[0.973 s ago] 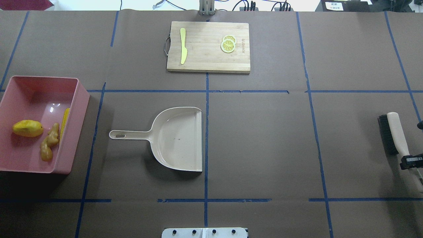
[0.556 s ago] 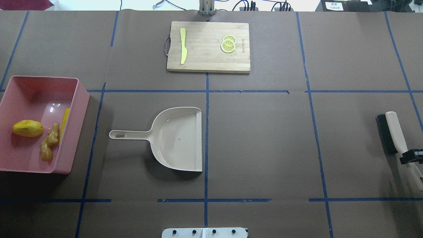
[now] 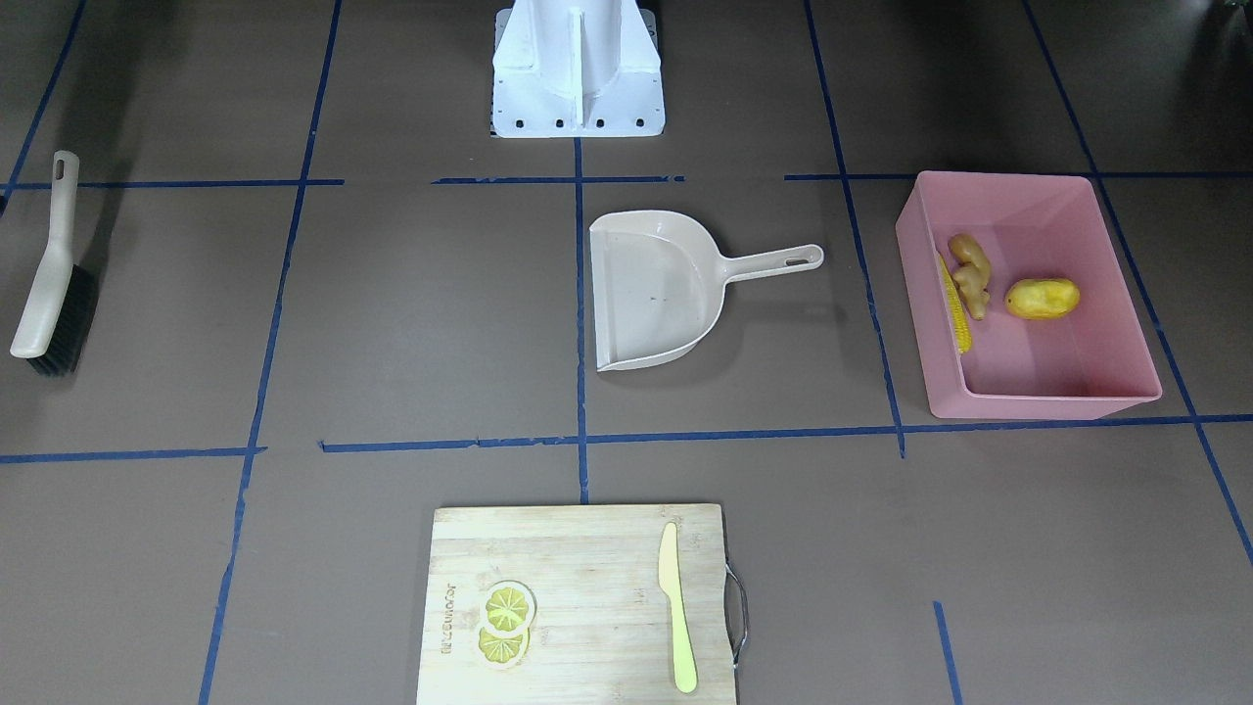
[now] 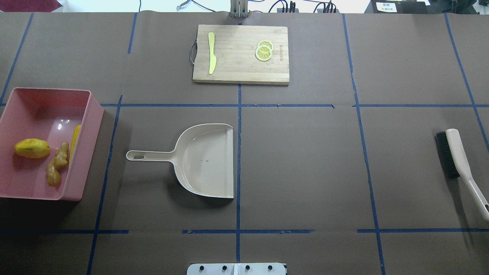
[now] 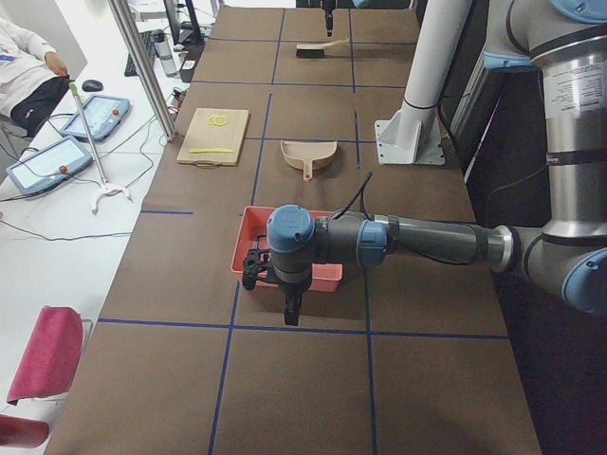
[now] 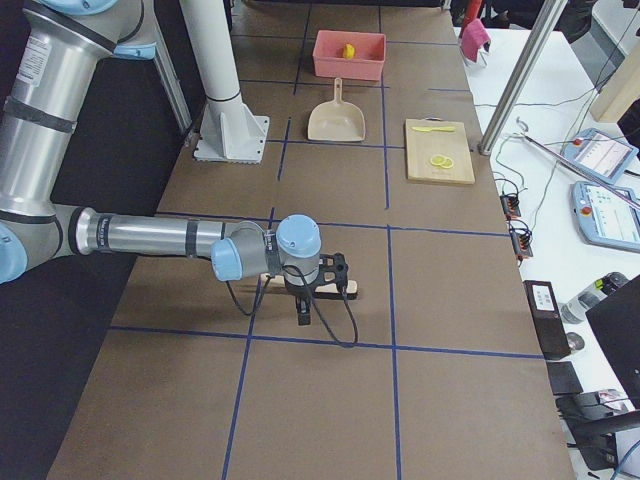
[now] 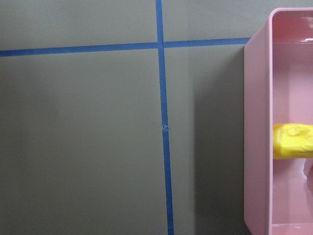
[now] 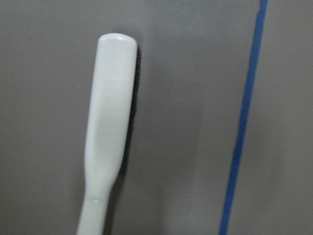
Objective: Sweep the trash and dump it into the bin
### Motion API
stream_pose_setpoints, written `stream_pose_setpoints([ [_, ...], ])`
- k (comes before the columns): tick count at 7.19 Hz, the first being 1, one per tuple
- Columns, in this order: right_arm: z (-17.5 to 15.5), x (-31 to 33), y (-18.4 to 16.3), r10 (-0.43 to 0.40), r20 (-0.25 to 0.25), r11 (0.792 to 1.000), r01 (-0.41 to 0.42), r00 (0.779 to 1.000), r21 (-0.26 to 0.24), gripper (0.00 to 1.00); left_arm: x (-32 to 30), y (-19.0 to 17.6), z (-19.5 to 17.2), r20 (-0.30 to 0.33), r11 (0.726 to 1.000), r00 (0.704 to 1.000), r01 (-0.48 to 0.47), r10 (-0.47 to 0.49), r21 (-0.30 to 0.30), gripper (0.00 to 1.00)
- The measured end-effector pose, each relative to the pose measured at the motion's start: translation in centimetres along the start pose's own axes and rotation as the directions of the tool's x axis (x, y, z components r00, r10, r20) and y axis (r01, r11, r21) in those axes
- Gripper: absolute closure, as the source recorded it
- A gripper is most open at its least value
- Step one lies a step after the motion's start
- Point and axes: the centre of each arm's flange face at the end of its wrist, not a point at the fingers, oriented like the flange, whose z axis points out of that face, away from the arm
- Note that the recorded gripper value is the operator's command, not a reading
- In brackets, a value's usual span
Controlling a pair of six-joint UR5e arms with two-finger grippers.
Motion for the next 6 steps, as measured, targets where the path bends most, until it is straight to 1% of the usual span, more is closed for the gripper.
stream_pose_setpoints([
  [2,-3.2,2.7,-1.6,0.029,-0.018,1.0,-0.029,0.999,-0.005,0.0,0.1,0.0,0.0,0.0,1.0,1.0,-0.003,0.003,0.001,0.0],
  [4,-4.7,3.5,-3.5,0.044,-0.041,0.999,-0.044,0.998,0.003,0.0,0.2,-0.1,-0.1,0.001,1.0,1.0,-0.009,0.009,0.003,0.0],
  [6,-5.1,3.5,-4.1,0.053,-0.059,0.999,-0.053,0.997,0.007,0.0,0.2,0.0,-0.1,0.002,1.0,1.0,-0.01,0.01,0.002,0.0],
])
